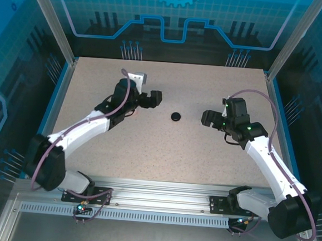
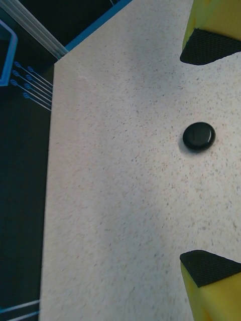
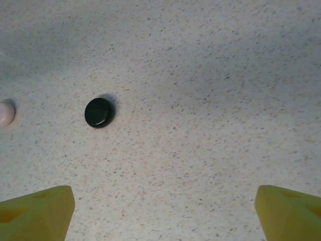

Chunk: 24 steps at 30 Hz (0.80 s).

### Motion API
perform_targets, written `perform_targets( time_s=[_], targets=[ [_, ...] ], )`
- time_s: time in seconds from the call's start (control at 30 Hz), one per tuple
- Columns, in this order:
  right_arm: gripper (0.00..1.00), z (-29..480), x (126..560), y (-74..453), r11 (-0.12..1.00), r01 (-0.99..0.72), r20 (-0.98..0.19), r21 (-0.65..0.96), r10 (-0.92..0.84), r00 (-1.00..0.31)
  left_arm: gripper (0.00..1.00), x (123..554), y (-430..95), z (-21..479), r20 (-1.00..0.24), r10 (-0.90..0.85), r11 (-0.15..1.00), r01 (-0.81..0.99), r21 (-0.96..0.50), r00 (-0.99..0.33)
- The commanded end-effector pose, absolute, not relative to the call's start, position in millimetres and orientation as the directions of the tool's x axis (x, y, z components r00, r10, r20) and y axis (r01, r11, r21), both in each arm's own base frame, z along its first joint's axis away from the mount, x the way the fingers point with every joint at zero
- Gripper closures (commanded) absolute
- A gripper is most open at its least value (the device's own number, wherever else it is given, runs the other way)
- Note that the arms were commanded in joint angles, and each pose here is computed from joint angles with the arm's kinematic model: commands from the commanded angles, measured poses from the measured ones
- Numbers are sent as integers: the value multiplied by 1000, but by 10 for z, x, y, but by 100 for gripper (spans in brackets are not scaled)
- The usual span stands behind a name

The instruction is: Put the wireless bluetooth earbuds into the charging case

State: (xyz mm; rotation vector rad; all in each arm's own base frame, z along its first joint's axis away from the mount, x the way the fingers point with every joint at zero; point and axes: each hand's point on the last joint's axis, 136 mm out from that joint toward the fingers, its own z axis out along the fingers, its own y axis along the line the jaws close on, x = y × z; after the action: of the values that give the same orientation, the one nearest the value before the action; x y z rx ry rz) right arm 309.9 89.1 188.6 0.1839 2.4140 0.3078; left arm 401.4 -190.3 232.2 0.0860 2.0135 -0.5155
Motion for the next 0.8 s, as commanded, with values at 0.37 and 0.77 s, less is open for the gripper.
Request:
perform_targets(
  time_s=[0.37,0.77],
  targets=[
    [0,2123,3327,153,961,266,-804,75,216,-553,1,3591,-1274,2354,-987,125,970,221,101,-97],
    [0,1573,3487,-602,906,416,-872,-76,142,-468,1,3634,-435,1819,-972,119,988,-70,136,-205]
  ],
)
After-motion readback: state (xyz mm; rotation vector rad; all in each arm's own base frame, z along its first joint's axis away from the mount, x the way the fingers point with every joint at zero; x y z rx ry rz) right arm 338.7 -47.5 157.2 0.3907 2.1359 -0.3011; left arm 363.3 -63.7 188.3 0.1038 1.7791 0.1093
